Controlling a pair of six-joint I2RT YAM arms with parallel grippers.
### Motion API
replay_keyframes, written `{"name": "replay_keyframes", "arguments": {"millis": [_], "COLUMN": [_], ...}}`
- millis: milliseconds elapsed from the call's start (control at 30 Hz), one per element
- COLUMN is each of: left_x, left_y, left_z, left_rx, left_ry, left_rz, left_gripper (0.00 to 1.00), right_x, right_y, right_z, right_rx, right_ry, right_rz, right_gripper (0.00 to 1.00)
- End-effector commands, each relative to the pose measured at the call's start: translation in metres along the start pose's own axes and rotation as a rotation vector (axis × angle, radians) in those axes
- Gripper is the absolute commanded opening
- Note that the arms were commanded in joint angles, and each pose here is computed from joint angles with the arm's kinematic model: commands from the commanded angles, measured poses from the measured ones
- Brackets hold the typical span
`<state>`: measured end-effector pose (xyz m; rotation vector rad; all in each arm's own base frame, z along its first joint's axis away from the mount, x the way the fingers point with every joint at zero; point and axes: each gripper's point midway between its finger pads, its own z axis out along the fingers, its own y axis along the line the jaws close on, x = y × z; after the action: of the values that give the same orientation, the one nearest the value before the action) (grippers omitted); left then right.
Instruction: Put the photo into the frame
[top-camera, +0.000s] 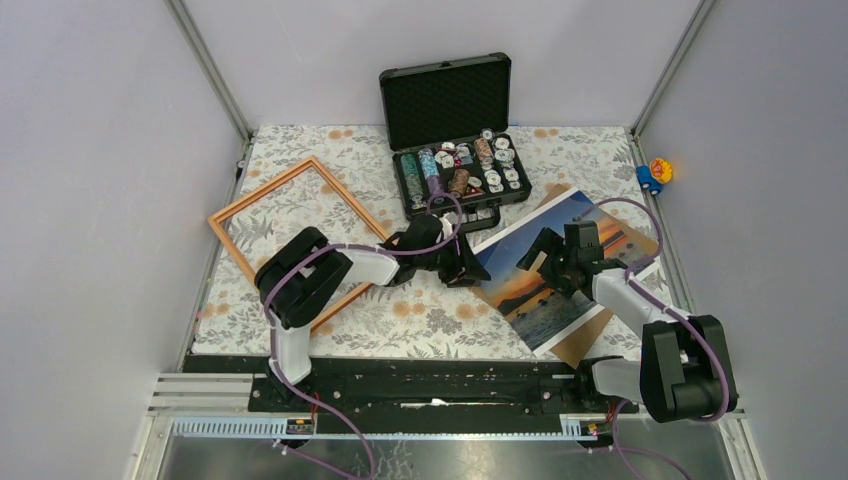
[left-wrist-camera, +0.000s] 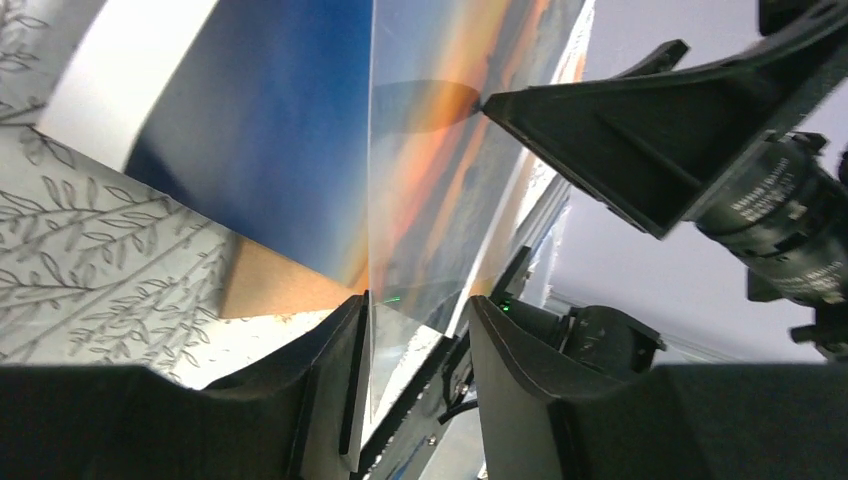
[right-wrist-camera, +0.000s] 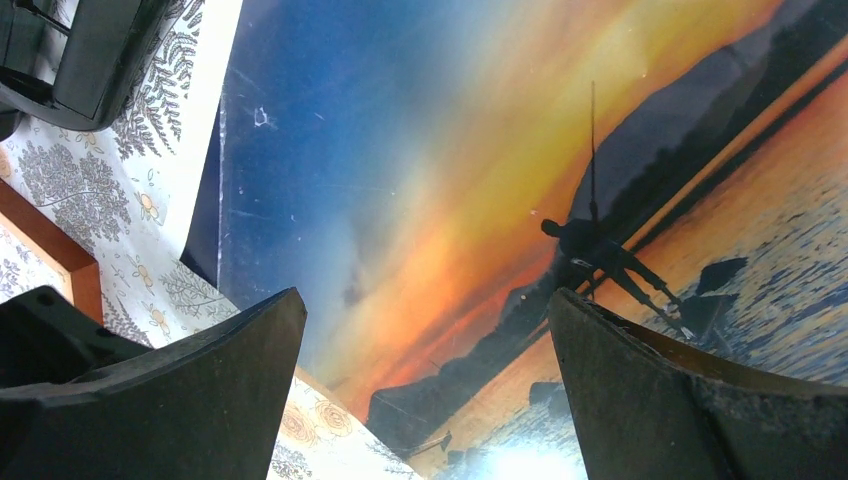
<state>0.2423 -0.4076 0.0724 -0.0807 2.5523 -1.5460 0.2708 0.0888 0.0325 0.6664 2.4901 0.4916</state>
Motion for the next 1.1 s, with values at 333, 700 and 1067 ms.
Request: {"name": "replay_keyframes", "arguments": {"millis": [333,700,1067], "left_x": [-0.016,-0.034,-0.067], "left_y": [-0.004,-0.046,-0.084], "left_z": [0.027,0.019,-0.044], "left_rx": [-0.004,-0.012,-0.194], "left_ry": [0.016,0.016,-0.153], "left_rz": [0.103,0.376,0.558], "left_gripper": [0.14,0.00,0.00], "right_x": [0.015,-0.040,-0.062], "right_y": [-0.013,0.001,0.051], "right_z": [-0.006,-0.058,-0.119], "right_rx": [0.052,0.073,-0.103], "right_ry": [0.049,-0.181,-0.250], "right_rz": [0.007,-0.076,-0.162], "right_gripper": [1.00,1.00,1.00]}}
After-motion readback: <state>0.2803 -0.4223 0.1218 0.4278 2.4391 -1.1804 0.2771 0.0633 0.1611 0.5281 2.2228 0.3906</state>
